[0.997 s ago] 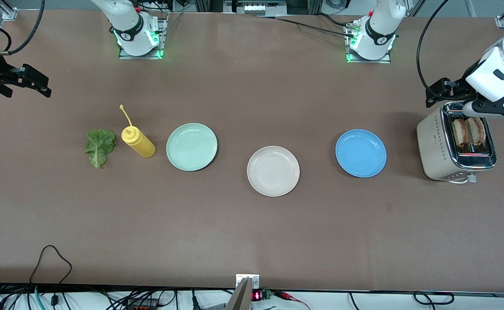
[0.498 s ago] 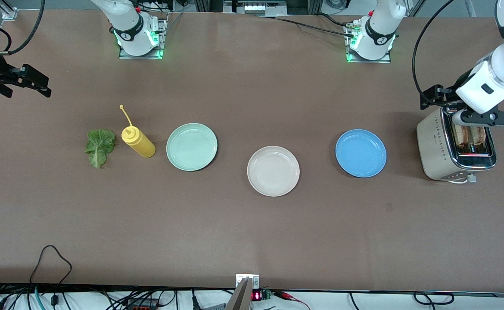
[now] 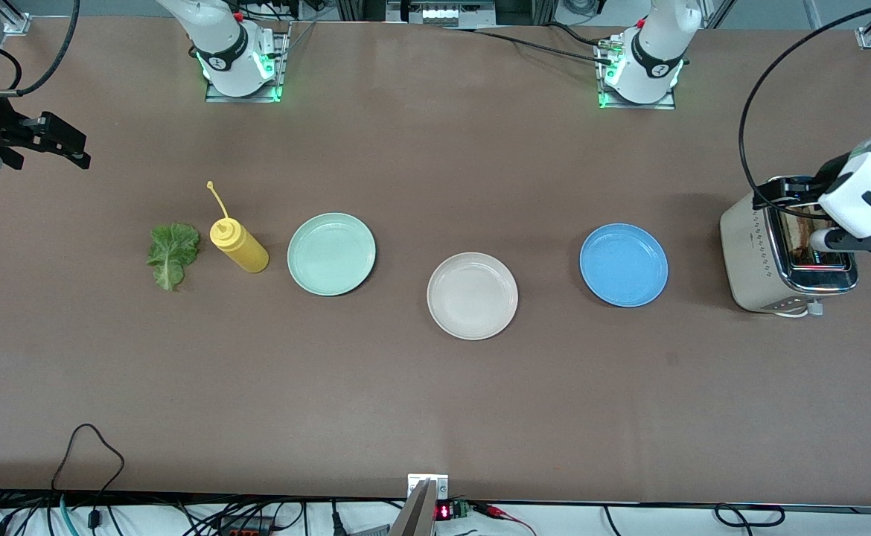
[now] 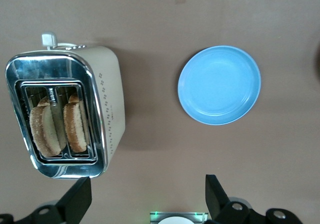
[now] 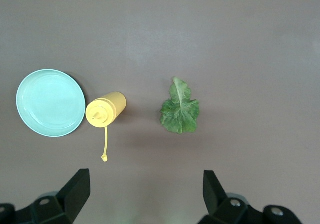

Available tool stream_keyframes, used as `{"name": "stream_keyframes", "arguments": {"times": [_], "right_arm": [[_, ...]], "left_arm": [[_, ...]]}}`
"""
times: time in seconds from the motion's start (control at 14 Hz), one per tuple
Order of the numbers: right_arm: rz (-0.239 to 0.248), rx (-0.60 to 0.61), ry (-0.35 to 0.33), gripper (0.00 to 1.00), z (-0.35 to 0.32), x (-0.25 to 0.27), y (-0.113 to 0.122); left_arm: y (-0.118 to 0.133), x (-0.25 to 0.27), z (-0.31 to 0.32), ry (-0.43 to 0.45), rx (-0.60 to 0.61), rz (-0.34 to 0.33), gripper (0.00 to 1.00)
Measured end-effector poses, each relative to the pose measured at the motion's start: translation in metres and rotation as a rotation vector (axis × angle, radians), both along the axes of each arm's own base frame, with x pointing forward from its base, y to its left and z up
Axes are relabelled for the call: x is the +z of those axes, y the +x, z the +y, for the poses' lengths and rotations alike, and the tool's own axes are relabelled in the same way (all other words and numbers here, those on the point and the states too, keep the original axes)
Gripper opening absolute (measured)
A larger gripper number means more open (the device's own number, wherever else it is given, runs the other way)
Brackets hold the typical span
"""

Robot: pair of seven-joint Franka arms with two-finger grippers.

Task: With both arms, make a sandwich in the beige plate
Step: 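Lower the left gripper into the toaster and grasp a bread slice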

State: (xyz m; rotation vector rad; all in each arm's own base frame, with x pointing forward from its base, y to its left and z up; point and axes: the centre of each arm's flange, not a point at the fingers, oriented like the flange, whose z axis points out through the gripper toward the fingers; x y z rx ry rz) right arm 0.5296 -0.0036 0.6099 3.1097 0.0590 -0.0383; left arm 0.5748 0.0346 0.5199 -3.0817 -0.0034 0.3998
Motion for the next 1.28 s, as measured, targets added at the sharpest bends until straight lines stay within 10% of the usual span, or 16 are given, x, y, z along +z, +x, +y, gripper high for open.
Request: {"name": "stream_keyframes", "arguments": {"times": [0.5, 1.28], "right_arm": [[0.005, 0.002, 0.000, 1.00, 0.001, -0.003, 0.001], [0.006, 0.002, 0.000, 1.00, 0.001, -0.003, 0.001]], "left_arm": [[-0.012, -0.058, 0.068, 0.101, 0.023, 0.071, 1.00], [-0.046, -0.137, 0.119, 0.115, -0.069, -0.103, 0.97]]}}
